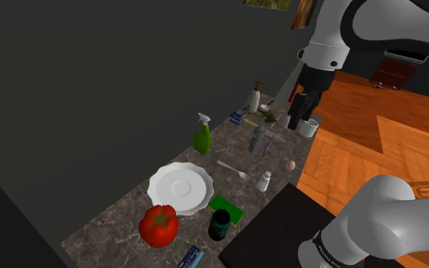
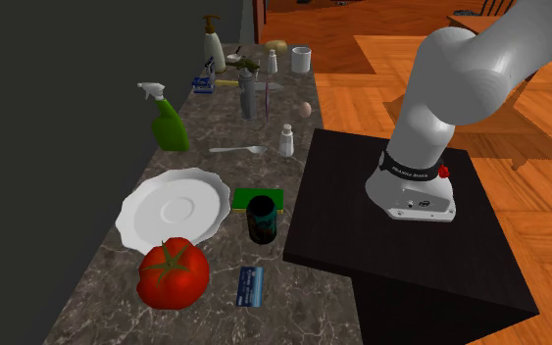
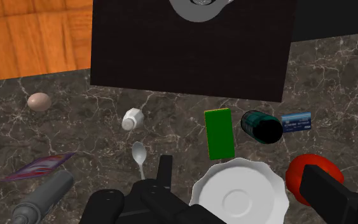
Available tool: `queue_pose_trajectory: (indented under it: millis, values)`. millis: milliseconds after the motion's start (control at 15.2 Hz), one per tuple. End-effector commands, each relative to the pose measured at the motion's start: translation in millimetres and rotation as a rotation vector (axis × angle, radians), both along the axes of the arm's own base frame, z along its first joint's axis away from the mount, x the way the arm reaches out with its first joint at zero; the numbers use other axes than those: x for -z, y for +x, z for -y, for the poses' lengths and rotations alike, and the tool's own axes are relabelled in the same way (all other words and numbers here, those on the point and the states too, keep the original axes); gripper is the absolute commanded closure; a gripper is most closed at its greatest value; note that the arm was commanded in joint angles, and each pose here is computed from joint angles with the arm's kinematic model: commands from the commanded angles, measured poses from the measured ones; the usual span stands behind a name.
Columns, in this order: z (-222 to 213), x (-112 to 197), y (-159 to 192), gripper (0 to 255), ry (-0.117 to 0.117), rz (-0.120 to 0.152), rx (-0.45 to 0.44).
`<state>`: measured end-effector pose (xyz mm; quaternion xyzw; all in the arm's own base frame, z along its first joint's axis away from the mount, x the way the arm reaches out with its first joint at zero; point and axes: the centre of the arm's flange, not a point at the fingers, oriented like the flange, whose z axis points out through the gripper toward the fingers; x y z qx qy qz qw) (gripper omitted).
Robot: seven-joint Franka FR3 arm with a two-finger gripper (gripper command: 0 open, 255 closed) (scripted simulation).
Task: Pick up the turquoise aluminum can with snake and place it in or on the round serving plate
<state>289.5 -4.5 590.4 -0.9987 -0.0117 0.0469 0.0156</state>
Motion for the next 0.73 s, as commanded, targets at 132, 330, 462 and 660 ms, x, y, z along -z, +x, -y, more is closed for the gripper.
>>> queue_pose_trajectory:
  millis: [132, 330, 462, 660]
  values:
    - [-13, 23, 1, 0, -0.002, 0.007, 0.001]
    - [-34, 57, 3, 0, -0.004, 0.018, 0.004]
    - [-47, 79, 5, 0, -0.005, 0.025, 0.005]
    - [-67, 113, 8, 0, -0.008, 0.036, 0.007]
